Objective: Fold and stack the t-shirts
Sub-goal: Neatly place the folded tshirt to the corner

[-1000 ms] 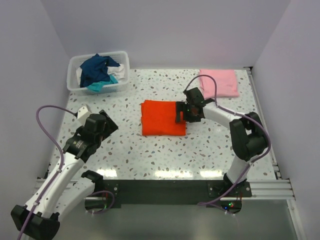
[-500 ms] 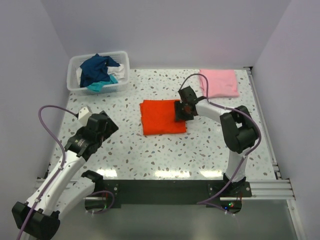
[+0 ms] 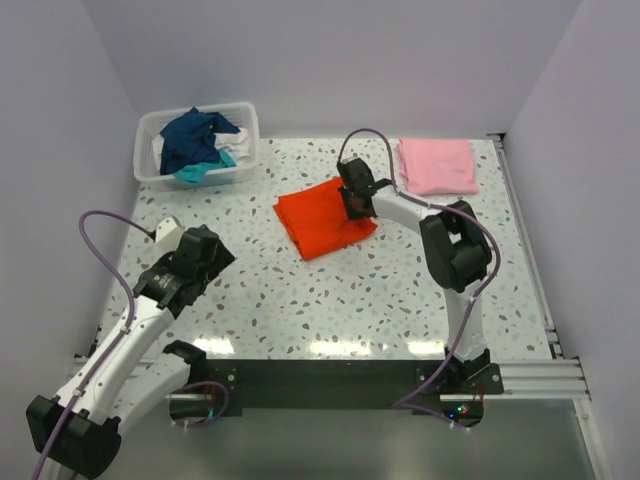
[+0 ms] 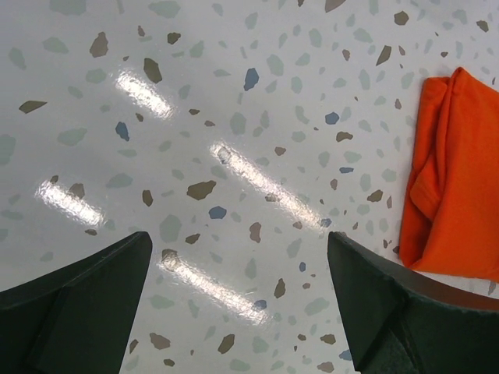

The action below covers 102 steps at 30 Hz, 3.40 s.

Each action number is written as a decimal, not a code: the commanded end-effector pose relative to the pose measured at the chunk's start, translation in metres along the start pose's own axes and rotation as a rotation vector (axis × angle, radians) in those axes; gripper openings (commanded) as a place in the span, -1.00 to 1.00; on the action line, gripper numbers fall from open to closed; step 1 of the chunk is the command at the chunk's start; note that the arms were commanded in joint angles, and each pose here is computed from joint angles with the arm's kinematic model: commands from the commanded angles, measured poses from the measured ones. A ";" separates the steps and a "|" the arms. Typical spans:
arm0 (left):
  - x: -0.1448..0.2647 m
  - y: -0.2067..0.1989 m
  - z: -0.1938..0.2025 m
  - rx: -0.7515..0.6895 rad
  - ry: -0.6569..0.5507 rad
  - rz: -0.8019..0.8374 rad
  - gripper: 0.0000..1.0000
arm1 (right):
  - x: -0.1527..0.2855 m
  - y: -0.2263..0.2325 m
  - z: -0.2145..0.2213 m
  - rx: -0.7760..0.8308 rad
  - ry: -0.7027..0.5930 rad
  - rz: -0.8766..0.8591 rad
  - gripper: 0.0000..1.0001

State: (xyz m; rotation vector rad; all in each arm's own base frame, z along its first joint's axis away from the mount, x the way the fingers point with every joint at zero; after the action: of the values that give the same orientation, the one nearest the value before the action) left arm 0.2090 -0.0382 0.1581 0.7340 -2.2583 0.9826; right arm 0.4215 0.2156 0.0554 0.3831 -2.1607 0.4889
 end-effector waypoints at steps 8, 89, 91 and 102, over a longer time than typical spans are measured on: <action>0.008 0.010 -0.021 0.077 -0.105 -0.060 1.00 | 0.010 -0.086 -0.066 0.260 -0.060 0.438 -1.00; -0.016 -0.009 -0.016 0.042 -0.105 -0.139 1.00 | 0.006 -0.332 0.004 -0.361 0.109 0.716 -0.71; -0.018 -0.009 -0.014 0.033 -0.096 -0.141 1.00 | 0.003 -0.330 0.008 -0.375 0.119 0.710 -0.46; -0.016 -0.012 -0.016 0.029 -0.094 -0.135 1.00 | 0.033 -0.353 0.020 -0.521 0.115 0.787 0.98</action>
State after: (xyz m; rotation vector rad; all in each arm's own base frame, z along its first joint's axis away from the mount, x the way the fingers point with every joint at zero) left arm 0.2204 -0.0275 0.1412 0.9711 -2.1904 0.8710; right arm 0.5457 -0.1000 0.1085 -0.7035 -2.1098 0.3927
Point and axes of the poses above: each gripper's point midway between its finger pads, its own x axis back along the fingers, its own y axis along the line the jaws close on, z = x × y, the point moved 3 cm from there along x, back along the fingers, and after that the axes turned 15 degrees about x, right-handed, at the moved point
